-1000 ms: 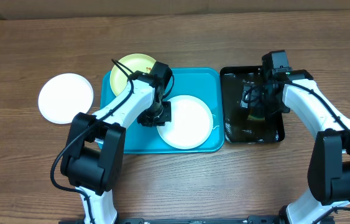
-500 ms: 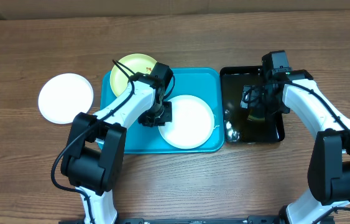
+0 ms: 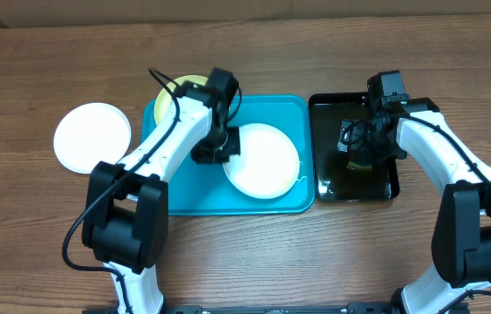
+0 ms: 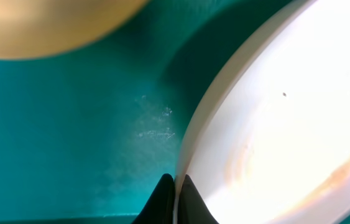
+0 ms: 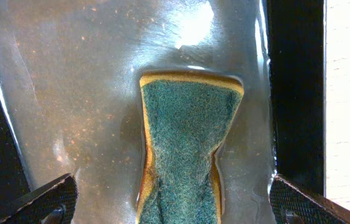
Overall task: Clean dirty plates on tray and stack at the side
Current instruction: 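Lift the white plate with left gripper and stack it on the left plate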
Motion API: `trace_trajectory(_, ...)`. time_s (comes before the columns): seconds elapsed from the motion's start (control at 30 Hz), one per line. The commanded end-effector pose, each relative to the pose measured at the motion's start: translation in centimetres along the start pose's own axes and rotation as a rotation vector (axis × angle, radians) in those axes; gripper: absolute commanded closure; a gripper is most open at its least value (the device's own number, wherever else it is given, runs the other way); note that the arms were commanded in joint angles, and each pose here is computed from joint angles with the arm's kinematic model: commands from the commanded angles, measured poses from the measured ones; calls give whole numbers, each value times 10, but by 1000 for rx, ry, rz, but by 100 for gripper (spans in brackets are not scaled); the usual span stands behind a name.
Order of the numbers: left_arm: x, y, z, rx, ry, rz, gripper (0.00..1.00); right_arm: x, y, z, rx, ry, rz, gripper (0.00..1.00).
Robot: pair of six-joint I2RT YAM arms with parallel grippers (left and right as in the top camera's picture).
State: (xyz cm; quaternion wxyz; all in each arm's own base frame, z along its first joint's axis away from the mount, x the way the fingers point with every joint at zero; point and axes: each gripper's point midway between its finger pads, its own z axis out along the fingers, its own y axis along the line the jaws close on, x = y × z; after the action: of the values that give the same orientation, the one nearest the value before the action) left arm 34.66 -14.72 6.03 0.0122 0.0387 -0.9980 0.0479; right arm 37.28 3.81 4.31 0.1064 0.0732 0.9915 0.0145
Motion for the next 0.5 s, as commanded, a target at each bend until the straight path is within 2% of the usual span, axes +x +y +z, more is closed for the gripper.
trace_trajectory(0.0, -18, -10, -42, 45, -107, 31, 96, -1, 2, -5, -9, -16, -2, 0)
trace_trajectory(0.27, -36, -26, -85, 105, -213, 53, 96, -1, 2, -5, -9, -16, -2, 0)
trace_trajectory(0.47, -47, -41, -91, 124, -280, 82, 96, -1, 2, -5, -9, -16, -2, 0)
